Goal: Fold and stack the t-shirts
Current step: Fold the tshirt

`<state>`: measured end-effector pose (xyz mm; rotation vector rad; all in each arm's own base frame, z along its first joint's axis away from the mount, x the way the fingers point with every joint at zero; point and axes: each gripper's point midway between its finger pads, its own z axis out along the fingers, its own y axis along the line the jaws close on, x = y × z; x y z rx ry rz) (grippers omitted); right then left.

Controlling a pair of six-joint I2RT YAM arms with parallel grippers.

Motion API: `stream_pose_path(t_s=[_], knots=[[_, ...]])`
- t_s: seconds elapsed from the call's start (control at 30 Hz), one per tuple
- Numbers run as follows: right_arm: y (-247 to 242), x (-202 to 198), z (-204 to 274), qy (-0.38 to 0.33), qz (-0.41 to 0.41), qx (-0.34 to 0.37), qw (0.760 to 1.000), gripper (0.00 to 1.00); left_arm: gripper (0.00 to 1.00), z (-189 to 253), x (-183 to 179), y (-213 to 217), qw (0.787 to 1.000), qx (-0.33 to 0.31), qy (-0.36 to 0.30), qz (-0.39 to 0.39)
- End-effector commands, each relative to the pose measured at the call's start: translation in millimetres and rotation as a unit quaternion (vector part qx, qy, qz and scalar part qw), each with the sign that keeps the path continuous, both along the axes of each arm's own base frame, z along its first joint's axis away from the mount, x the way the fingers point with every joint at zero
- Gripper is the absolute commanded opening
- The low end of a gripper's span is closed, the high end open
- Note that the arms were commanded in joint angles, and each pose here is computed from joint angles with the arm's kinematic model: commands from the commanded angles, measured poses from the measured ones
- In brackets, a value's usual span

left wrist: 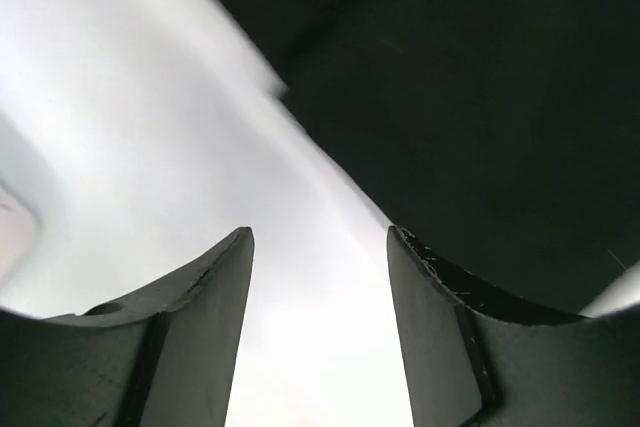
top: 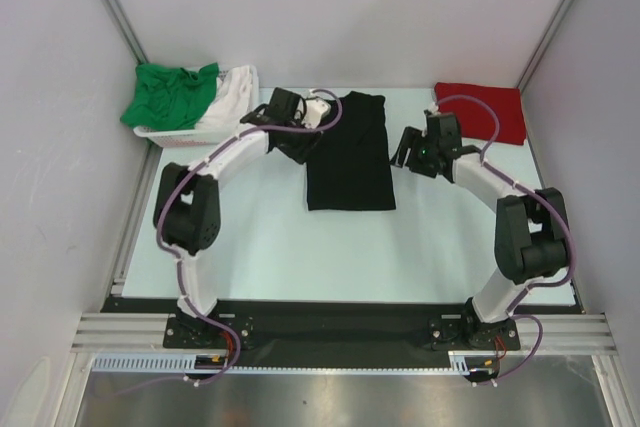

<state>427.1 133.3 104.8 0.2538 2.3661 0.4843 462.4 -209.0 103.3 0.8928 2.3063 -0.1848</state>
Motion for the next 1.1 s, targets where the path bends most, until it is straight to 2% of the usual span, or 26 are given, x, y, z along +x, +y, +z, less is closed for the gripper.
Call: stream_pose_path(t_s=[0.0, 0.07, 0.17, 0.33, 0.43, 0.47, 0.63, 0.67, 0.7, 0.73, 0.83, 0.87, 0.93, 0.97, 1.07], knots=[[4.3, -40.7, -36.1, 0.060, 0.000, 0.007, 0.998, 0.70, 0.61, 11.6, -55.6, -36.9, 0.994, -0.014, -0.006, -0.112], [10.8, -52.8, -47.2, 0.077, 0.009, 0.020, 0.997, 0.69, 0.62, -7.1, -88.2, -48.4, 0.987, 0.007, 0.002, -0.162], [15.7, -67.4, -67.7, 0.103, 0.011, 0.034, 0.994, 0.65, 0.62, -30.7, -114.6, -60.6, 0.973, 0.045, -0.005, -0.225], [27.4, -74.5, -74.1, 0.107, 0.023, 0.070, 0.991, 0.56, 0.61, -54.5, -128.2, -64.0, 0.961, 0.065, -0.002, -0.268], [33.3, -78.6, -75.7, 0.111, 0.028, 0.089, 0.989, 0.43, 0.61, -70.6, -135.9, -54.5, 0.954, 0.094, 0.000, -0.286], [33.9, -80.8, -77.2, 0.116, 0.028, 0.091, 0.989, 0.33, 0.61, -74.7, -138.7, -52.5, 0.951, 0.103, -0.001, -0.292], [33.7, -90.3, -77.7, 0.125, 0.032, 0.096, 0.987, 0.17, 0.61, -87.6, -153.2, -45.3, 0.933, 0.145, -0.008, -0.328], [31.9, -92.9, -79.1, 0.128, 0.030, 0.095, 0.987, 0.05, 0.61, -87.9, -155.0, -45.5, 0.932, 0.145, -0.009, -0.332], [31.2, -95.1, -79.1, 0.130, 0.031, 0.096, 0.986, 0.00, 0.60, -90.7, -155.9, -43.3, 0.931, 0.150, -0.006, -0.331], [30.6, -98.1, -79.1, 0.134, 0.031, 0.097, 0.986, 0.00, 0.60, -90.9, -153.9, -43.2, 0.932, 0.152, -0.010, -0.329], [24.1, -110.3, -80.2, 0.142, 0.032, 0.086, 0.986, 0.00, 0.48, -95.2, -146.9, -38.4, 0.932, 0.170, -0.019, -0.319], [23.2, -113.6, -77.2, 0.138, 0.034, 0.084, 0.986, 0.00, 0.34, -97.3, -145.5, -36.8, 0.932, 0.176, -0.019, -0.316], [19.5, -130.2, -84.6, 0.155, 0.037, 0.077, 0.984, 0.00, 0.17, -97.9, -145.8, -36.7, 0.933, 0.176, -0.015, -0.313], [18.5, -134.2, -83.0, 0.154, 0.038, 0.078, 0.984, 0.00, 0.01, -95.5, -145.6, -37.9, 0.934, 0.173, -0.015, -0.312], [15.6, -157.6, -82.0, 0.164, 0.039, 0.077, 0.983, 0.00, 0.00, -91.0, -158.8, -38.0, 0.936, 0.155, 0.001, -0.317]])
